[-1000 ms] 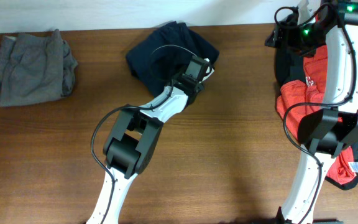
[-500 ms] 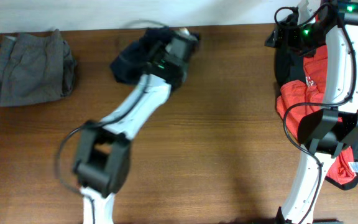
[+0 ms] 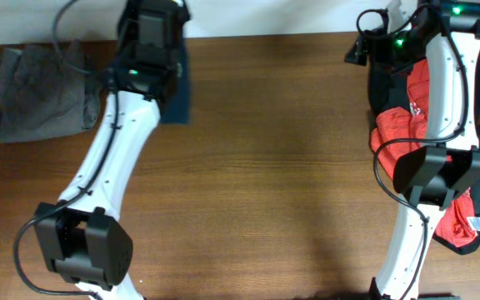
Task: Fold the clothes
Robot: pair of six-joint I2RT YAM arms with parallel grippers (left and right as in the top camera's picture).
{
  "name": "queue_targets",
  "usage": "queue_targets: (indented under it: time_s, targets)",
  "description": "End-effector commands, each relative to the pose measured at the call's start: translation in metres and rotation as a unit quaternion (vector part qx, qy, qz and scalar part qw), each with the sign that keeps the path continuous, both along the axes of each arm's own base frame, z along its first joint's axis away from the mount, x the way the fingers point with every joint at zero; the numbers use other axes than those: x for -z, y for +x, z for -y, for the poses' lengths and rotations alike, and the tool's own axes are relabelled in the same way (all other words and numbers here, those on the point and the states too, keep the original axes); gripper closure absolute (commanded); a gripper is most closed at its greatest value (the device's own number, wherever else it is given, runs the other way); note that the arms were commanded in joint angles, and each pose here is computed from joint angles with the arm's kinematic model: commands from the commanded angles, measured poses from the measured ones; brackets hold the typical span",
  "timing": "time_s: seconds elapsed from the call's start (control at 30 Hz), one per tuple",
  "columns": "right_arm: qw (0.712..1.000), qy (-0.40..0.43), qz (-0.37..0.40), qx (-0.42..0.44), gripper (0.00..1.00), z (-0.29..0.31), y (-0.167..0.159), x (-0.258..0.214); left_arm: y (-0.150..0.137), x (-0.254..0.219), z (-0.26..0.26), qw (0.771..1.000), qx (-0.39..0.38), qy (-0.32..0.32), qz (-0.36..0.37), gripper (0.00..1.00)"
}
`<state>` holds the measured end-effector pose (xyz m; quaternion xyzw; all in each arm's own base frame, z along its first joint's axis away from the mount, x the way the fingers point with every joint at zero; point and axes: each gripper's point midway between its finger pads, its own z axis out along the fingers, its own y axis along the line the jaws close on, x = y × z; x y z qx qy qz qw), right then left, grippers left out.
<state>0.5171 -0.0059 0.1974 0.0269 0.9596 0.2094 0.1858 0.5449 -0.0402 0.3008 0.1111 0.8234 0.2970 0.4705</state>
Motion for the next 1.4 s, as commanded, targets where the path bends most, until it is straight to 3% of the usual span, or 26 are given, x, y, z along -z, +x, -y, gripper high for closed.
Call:
queue_targets:
  time_s: [0.0, 0.23, 0.47, 0.7, 0.97, 1.37]
  targets:
    - [1.0, -0.003, 0.016, -0.006, 0.12, -0.007, -0.001, -0.015, -0.002, -0.035, -0.032, 0.999, -0.009, 0.028, 0.024, 1.0]
    - [1.0, -0.003, 0.016, -0.014, 0.12, -0.015, -0.001, -0.014, -0.003, -0.085, -0.052, 0.996, -0.029, 0.018, 0.077, 1.0]
    - [1.0, -0.003, 0.016, -0.017, 0.12, -0.019, -0.001, -0.014, -0.023, -0.143, -0.091, 0.988, -0.097, 0.021, 0.122, 1.0]
    - [1.0, -0.003, 0.015, -0.017, 0.12, -0.019, -0.002, -0.014, -0.032, -0.129, -0.151, 0.97, -0.169, -0.084, 0.151, 1.0]
    - [1.0, -0.002, 0.009, -0.017, 0.12, -0.019, -0.004, -0.013, -0.015, -0.113, -0.205, 0.958, -0.103, -0.212, 0.166, 1.0]
    - [1.0, -0.002, 0.005, -0.017, 0.12, -0.019, -0.006, -0.013, 0.033, -0.052, -0.229, 0.958, -0.099, -0.223, 0.15, 1.0]
